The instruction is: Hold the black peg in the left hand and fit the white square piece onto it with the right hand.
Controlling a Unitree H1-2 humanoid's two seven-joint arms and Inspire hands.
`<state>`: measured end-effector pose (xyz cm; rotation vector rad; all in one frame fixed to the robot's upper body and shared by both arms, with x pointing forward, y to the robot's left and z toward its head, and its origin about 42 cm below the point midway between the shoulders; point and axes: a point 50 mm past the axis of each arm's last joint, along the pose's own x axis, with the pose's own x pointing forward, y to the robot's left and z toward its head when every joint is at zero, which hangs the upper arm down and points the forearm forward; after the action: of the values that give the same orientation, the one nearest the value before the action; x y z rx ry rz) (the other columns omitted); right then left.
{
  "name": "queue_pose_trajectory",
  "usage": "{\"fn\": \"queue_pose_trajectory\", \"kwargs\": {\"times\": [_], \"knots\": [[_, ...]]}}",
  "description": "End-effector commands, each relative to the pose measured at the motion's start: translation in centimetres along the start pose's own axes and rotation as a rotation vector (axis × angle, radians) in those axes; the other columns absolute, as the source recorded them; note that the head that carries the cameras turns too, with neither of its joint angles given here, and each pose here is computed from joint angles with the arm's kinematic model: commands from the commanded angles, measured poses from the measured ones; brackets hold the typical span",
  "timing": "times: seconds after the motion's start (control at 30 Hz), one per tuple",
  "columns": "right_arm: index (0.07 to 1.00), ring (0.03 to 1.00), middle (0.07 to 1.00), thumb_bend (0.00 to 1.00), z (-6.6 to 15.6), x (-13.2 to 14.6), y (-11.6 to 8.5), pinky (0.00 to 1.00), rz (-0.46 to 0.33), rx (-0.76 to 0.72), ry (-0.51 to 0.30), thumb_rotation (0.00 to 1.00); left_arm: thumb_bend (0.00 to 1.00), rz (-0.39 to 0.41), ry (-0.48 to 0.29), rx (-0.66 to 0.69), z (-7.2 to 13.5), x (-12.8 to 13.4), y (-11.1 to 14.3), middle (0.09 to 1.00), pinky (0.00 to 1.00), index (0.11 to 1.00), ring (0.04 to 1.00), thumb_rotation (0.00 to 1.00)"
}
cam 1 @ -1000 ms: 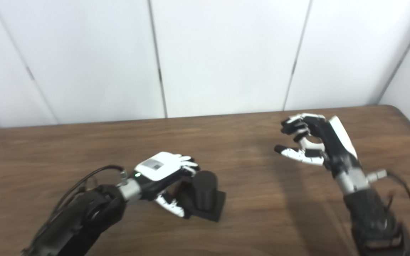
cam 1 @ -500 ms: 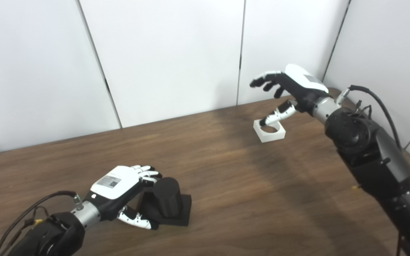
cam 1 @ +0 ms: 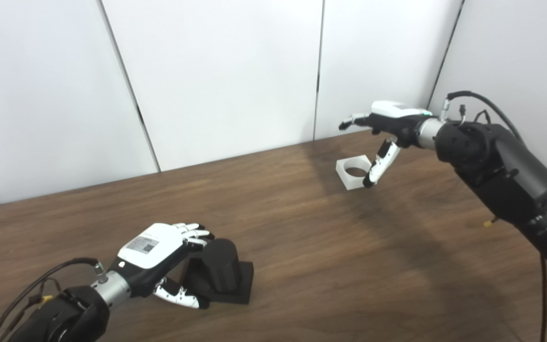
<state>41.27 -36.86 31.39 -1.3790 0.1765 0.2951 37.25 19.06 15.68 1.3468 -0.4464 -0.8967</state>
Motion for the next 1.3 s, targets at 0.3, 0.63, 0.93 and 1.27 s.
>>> {"fn": "queue_pose_trajectory", "kwargs": {"times": [0.3,0.63,0.93,1.27], "knots": [[0.946,0.976,0.974,0.95,0.2,2.2,-3.1,0.87,-0.045,-0.038,0.081,0.31,0.52,-0.207,0.040,0.001,-0.8,-2.3,-5.6,0.863,0.90,0.489,0.918,0.06],[0.951,0.989,0.980,0.88,0.2,4.0,-1.7,0.96,-0.034,-0.063,0.123,0.24,0.52,-0.218,0.040,0.000,-0.4,-2.3,-5.5,0.869,0.90,0.490,0.923,0.06],[0.962,0.986,0.995,0.92,0.2,5.7,-0.7,0.94,0.035,-0.083,0.165,0.22,0.52,-0.217,0.038,0.001,-0.2,-2.4,-5.3,0.868,0.91,0.490,0.929,0.06],[0.921,0.955,0.959,0.88,0.1,7.1,1.1,0.90,0.043,-0.139,0.186,0.15,0.52,-0.221,0.046,0.000,-0.1,-2.4,-5.2,0.875,0.92,0.490,0.930,0.06]]}}
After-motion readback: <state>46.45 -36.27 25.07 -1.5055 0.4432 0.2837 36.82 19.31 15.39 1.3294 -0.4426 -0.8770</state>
